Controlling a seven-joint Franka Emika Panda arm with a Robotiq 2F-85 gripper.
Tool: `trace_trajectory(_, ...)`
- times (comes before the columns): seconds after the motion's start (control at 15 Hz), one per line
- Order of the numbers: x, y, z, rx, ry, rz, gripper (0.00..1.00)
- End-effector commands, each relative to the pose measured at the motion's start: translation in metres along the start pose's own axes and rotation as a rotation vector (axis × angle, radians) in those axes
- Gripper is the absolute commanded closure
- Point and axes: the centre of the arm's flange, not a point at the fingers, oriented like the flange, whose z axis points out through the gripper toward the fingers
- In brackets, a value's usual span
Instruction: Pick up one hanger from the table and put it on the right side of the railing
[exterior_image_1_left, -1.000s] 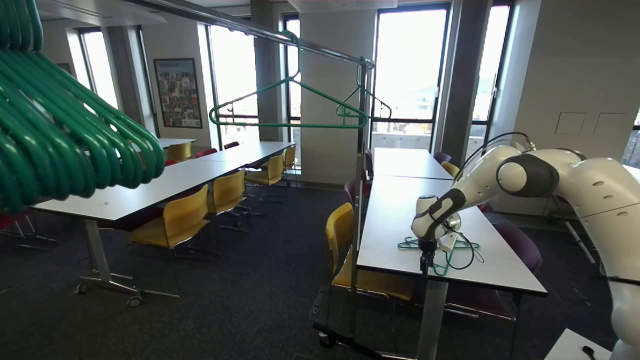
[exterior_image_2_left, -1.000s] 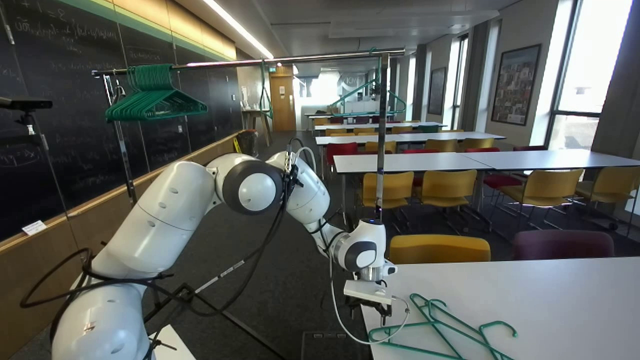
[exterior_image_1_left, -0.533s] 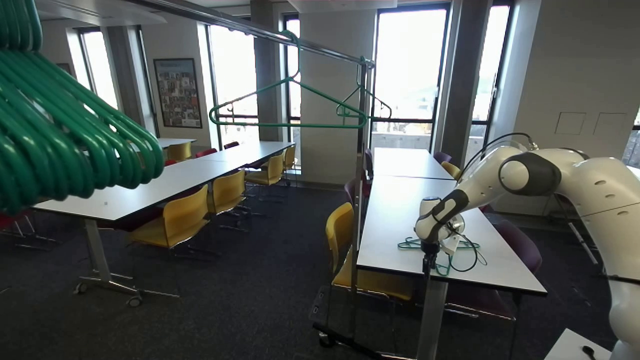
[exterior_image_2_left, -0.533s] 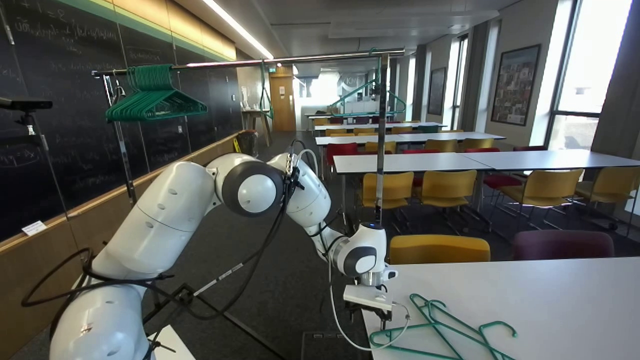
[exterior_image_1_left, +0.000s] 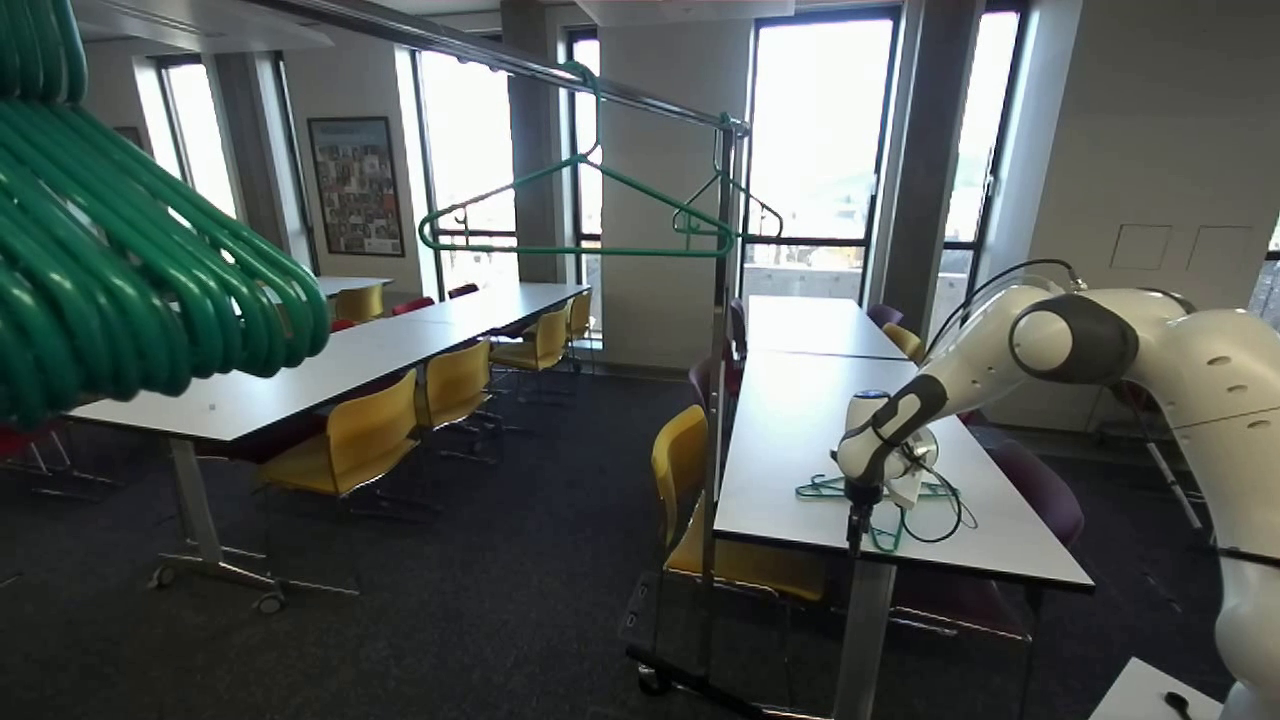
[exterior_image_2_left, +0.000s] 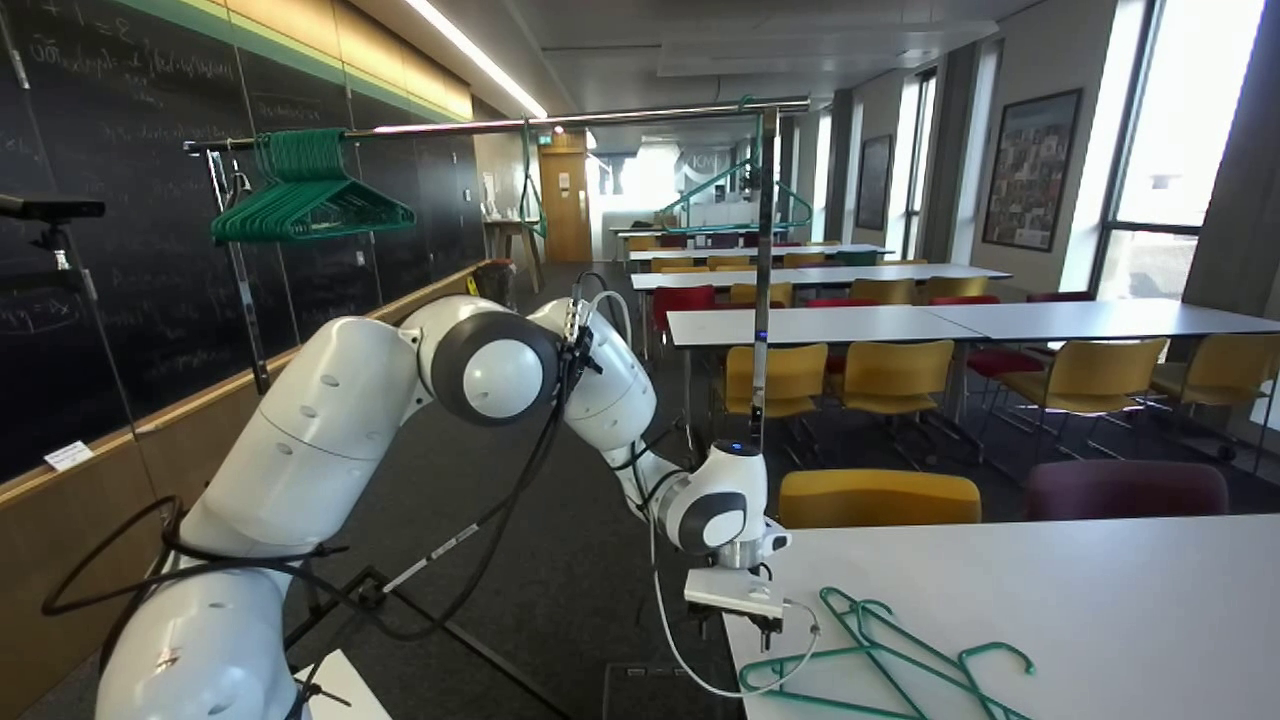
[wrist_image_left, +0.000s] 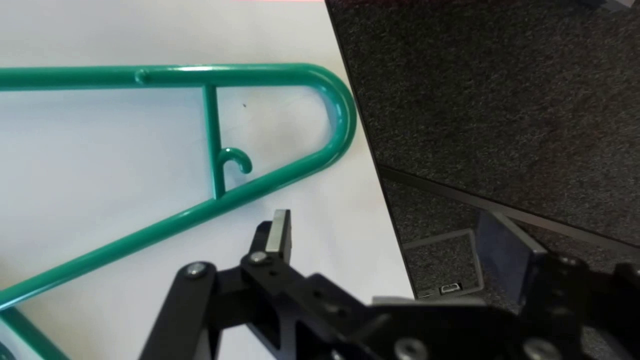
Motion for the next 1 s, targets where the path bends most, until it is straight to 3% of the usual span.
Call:
trace_trajectory(0.0,-0.029,-0.008,-0.019,0.004,0.027,-0.025,0.0)
trace_trajectory(0.47,-0.059,-0.006,-0.013,0.02,-0.005,-0.009,0.0)
trace_trajectory(0.93,-0.065,-0.003,-0.002,0.029,-0.024,0.014,0.0)
